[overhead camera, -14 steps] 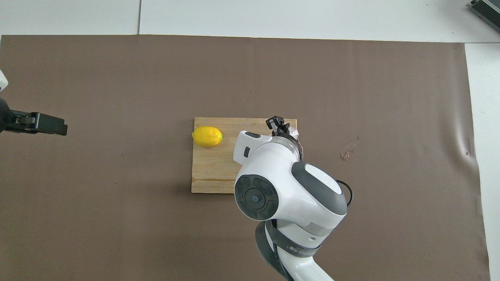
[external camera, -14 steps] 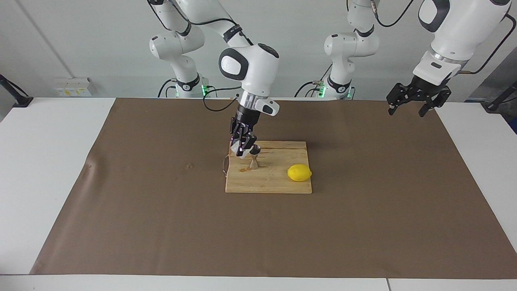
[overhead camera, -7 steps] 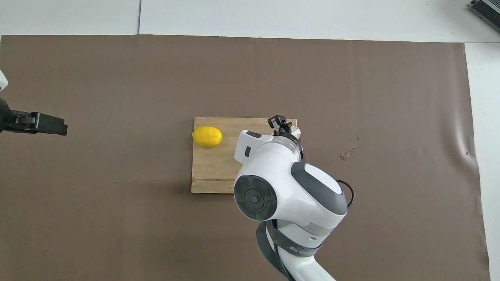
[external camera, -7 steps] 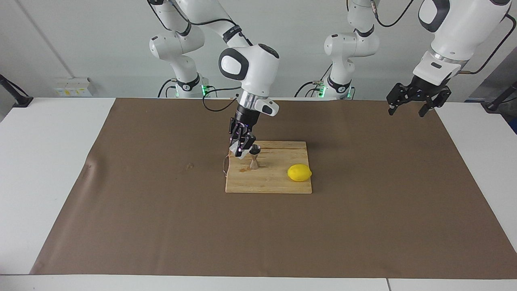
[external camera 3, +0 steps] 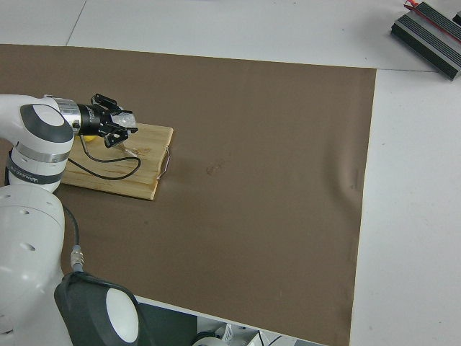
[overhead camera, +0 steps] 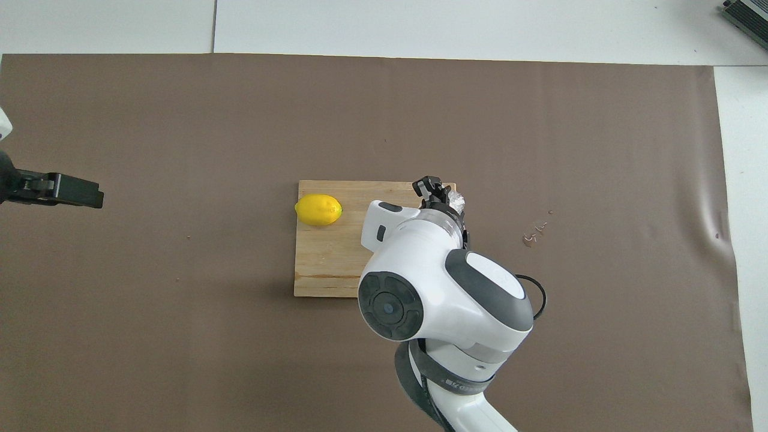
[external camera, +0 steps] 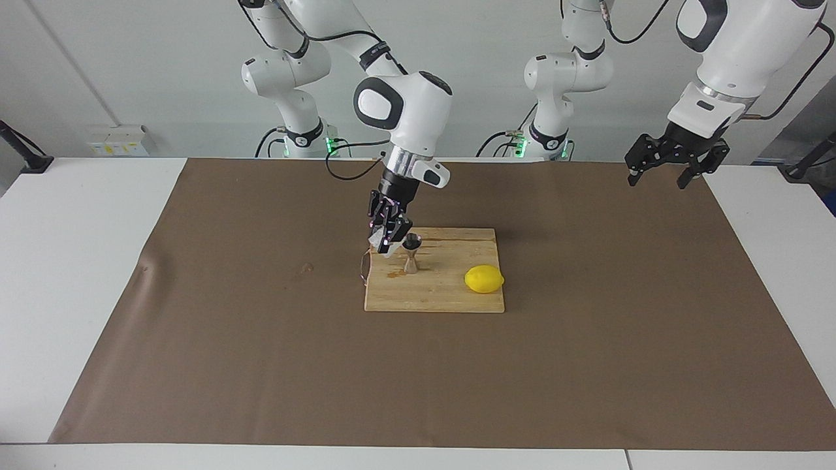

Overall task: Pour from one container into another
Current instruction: 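Hold the glass cup tilted over the metal cup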

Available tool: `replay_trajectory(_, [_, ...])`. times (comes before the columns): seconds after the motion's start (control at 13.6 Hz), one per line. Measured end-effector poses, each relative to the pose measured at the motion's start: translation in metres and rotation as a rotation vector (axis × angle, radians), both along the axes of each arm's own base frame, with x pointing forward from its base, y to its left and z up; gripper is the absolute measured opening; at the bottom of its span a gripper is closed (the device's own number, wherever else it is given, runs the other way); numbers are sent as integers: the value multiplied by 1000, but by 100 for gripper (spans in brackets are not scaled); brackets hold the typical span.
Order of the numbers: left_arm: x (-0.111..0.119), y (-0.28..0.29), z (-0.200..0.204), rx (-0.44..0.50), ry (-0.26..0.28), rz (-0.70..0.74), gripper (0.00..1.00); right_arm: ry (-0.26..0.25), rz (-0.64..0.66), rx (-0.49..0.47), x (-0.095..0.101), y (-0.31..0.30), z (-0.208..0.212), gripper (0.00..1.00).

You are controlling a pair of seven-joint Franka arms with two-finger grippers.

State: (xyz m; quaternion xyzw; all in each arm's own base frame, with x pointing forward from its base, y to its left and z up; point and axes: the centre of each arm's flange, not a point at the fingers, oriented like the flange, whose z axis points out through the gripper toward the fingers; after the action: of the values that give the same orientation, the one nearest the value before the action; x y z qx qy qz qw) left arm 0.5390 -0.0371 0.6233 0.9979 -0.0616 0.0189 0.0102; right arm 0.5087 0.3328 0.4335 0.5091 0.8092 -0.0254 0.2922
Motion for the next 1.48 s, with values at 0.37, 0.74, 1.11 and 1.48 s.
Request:
replay_trajectory(0.37, [0,0,0,0,0,0,100,-12,-18,12,-7,10,-4,47])
replay_trajectory(0.74, [0,0,0,0,0,0,100,-25,-12,-13,-8,14,-14,47])
replay_trajectory(1.11, [0,0,0,0,0,0,100,-58,-7,-52,-15,26,-25,47])
replay_trajectory(1.48, [0,0,0,0,0,0,100,-74,16,-107,-24,35,-26,47])
